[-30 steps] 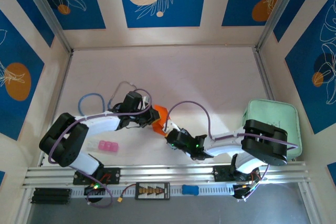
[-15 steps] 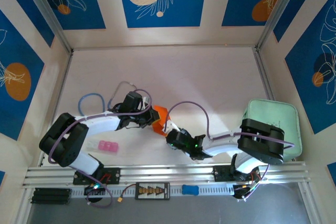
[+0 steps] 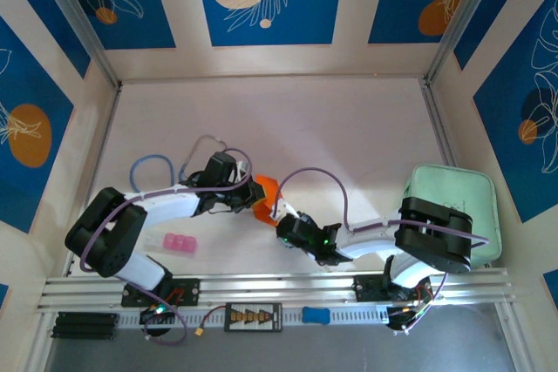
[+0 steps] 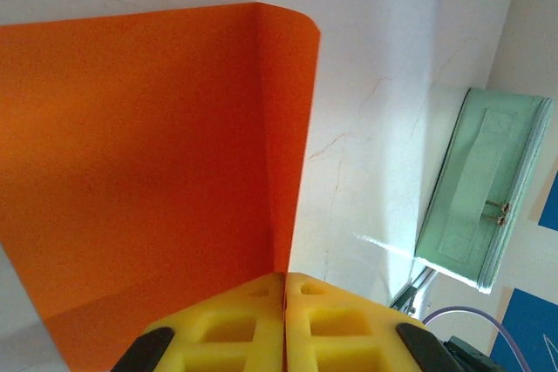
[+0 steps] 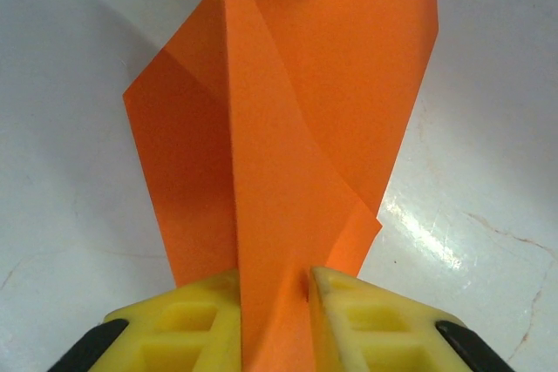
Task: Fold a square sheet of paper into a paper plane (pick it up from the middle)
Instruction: Fourth fold the wing at the center of the table.
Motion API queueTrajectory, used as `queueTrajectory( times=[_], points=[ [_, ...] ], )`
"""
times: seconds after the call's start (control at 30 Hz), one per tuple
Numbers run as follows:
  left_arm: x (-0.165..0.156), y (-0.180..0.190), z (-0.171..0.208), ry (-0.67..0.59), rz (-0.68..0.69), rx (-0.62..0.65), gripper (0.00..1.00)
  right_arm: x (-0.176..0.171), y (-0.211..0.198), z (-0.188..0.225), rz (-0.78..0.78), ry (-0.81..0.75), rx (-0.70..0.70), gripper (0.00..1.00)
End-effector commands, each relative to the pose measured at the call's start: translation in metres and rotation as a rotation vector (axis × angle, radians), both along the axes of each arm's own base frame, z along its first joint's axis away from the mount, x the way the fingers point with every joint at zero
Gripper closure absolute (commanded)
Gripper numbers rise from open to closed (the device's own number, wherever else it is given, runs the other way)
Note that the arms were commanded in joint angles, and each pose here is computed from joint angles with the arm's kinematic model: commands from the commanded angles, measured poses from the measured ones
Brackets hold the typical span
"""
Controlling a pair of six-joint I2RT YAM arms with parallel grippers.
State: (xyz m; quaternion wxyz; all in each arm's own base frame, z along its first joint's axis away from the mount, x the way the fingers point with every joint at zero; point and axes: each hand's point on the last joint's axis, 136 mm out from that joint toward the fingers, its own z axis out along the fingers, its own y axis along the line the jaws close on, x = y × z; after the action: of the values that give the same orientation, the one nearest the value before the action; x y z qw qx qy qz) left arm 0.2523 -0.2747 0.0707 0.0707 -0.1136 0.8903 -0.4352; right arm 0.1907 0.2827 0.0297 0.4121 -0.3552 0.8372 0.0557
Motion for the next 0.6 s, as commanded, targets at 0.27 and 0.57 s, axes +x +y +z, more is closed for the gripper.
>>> queueTrajectory(
  times=[0.27,0.57],
  points=[
    [0.0012,-0.0018,0.0069,-0.020,-0.004,-0.001,0.90,0.0038,0.0071,0.0099,-0.021,0.001,0.079,0.74],
    [0.0010,-0.0011,0.0055,-0.017,-0.001,0.004,0.90,0.0014,0.0068,0.0053,-0.016,0.026,0.077,0.84]
  ],
)
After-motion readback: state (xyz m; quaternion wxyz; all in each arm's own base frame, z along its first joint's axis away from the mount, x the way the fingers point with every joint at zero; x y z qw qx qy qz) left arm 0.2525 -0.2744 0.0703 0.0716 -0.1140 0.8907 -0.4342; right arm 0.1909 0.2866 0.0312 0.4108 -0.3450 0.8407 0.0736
